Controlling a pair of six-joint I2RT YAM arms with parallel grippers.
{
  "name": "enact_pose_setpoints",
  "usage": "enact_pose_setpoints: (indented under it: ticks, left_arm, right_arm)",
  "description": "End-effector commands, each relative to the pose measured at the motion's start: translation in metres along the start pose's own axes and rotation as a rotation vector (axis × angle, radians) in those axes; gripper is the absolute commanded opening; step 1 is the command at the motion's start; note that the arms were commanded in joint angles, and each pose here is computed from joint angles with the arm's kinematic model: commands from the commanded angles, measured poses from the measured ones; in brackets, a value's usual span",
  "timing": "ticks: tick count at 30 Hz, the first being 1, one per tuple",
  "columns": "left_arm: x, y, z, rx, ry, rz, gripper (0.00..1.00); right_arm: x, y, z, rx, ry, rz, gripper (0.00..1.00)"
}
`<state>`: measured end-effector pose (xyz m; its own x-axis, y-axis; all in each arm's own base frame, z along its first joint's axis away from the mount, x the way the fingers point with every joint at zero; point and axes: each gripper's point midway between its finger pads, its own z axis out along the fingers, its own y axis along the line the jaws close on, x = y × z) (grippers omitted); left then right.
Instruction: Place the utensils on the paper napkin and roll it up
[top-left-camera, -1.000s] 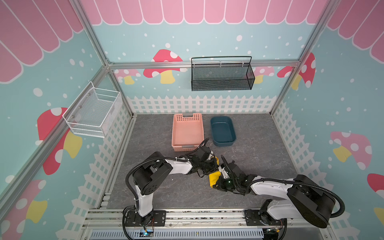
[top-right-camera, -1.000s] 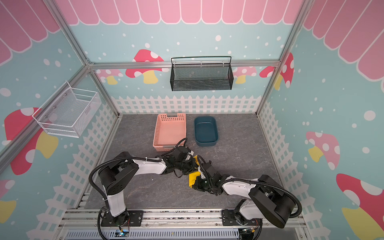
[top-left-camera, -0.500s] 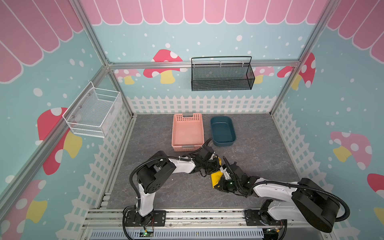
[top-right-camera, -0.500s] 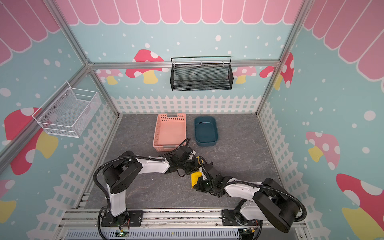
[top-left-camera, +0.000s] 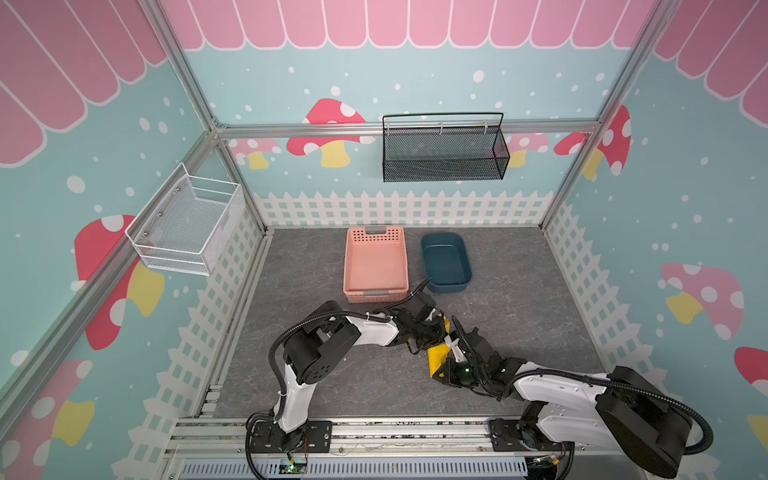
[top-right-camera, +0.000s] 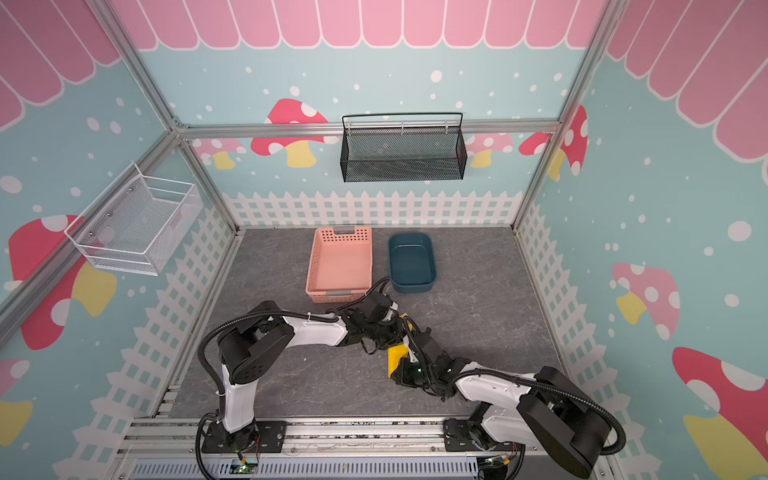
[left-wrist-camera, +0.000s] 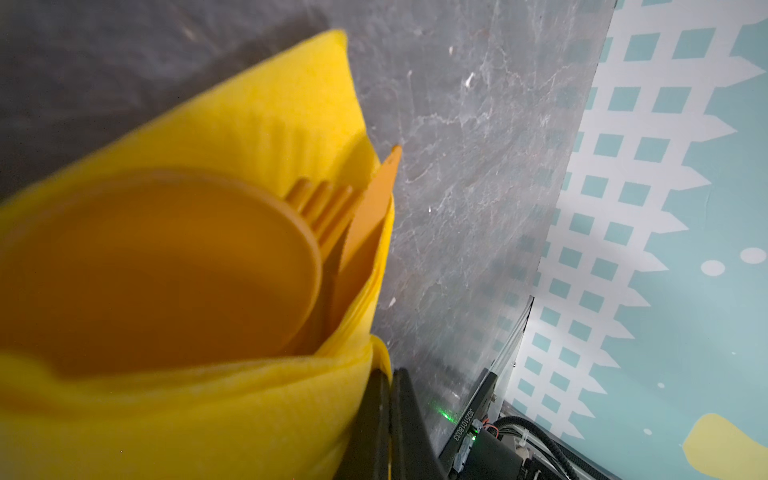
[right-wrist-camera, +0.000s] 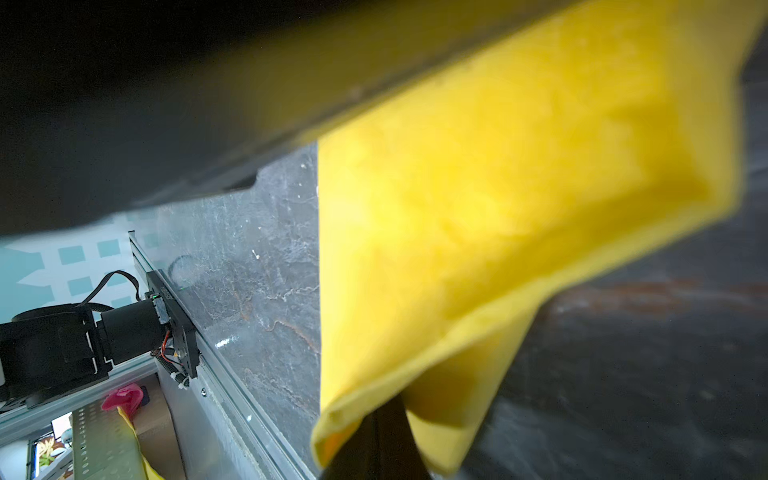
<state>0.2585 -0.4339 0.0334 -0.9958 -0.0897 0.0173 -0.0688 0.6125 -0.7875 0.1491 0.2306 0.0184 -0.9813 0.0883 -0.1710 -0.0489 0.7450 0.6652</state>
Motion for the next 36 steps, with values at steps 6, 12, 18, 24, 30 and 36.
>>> enact_pose_setpoints:
  ticks: [6,12,18,24,30,36]
  left_arm:
    - [0.017,-0.019,0.021,0.098,0.080,0.019,0.00]
    - [0.013,0.017,0.017,-0.012,0.050,-0.013,0.00]
    - [0.003,0.040,0.003,-0.075,0.006,-0.026,0.00]
    - [-0.002,0.053,-0.008,-0.096,-0.020,-0.045,0.00]
    - [-0.007,0.055,-0.014,-0.095,-0.041,-0.048,0.00]
    - [-0.009,0.056,-0.013,-0.091,-0.038,-0.055,0.00]
  right_arm:
    - [0.018,-0.024,0.000,0.076,0.051,0.033,0.00]
    - [0.013,-0.017,-0.005,0.059,0.033,0.028,0.02]
    - [0.002,0.000,-0.022,0.015,-0.015,0.027,0.12]
    - [-0.008,0.005,-0.038,-0.040,-0.059,0.097,0.26]
    - [-0.014,0.026,-0.041,-0.176,-0.049,0.143,0.36]
    - [-0.019,0.037,-0.034,-0.275,-0.043,0.191,0.37]
